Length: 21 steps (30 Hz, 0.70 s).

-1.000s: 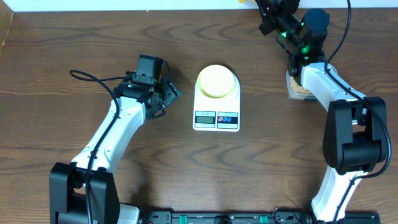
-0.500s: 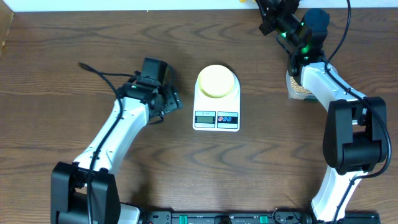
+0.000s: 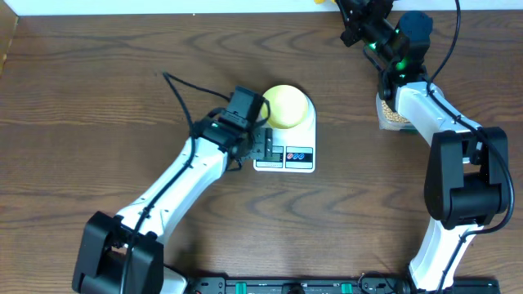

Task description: Scoop item into bowl and weigh 50g on scale

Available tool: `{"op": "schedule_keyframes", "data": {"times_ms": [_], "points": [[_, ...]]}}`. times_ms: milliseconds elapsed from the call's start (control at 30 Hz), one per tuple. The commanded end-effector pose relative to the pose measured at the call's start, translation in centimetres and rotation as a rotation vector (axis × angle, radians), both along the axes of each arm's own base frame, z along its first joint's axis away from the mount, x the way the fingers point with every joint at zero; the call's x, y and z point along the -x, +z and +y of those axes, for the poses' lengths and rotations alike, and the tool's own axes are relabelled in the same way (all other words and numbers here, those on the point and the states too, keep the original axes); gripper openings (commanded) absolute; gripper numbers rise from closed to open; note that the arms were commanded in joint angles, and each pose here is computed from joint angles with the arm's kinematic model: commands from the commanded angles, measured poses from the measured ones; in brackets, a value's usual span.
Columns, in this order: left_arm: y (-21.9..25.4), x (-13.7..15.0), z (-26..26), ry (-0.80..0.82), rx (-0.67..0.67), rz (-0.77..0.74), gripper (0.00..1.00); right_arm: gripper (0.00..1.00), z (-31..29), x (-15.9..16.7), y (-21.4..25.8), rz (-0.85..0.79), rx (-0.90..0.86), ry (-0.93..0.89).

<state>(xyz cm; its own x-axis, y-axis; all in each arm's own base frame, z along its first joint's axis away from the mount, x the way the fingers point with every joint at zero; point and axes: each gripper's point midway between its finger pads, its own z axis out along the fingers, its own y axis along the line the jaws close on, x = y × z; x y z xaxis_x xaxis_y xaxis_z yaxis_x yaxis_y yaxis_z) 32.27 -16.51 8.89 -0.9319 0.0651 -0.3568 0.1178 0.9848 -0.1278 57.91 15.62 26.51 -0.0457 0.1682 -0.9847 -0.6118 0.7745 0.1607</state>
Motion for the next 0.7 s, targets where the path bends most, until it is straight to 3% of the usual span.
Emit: {"op": "schedule_keyframes", "data": {"times_ms": [0, 300, 667], "points": [[0.8, 0.2, -0.9, -0.093, -0.022, -0.032, 0.82, 0.01, -0.5, -0.4, 0.3, -0.011, 0.013, -0.021], [0.7, 1.3, -2.5, -0.301, -0.084, -0.054, 0.82, 0.01, -0.5, -0.4, 0.1, -0.002, 0.014, -0.021], [-1.1, 1.3, -3.1, -0.325, -0.116, -0.03, 0.82, 0.01, -0.3, -0.4, 0.1, -0.003, 0.017, -0.015]]}}
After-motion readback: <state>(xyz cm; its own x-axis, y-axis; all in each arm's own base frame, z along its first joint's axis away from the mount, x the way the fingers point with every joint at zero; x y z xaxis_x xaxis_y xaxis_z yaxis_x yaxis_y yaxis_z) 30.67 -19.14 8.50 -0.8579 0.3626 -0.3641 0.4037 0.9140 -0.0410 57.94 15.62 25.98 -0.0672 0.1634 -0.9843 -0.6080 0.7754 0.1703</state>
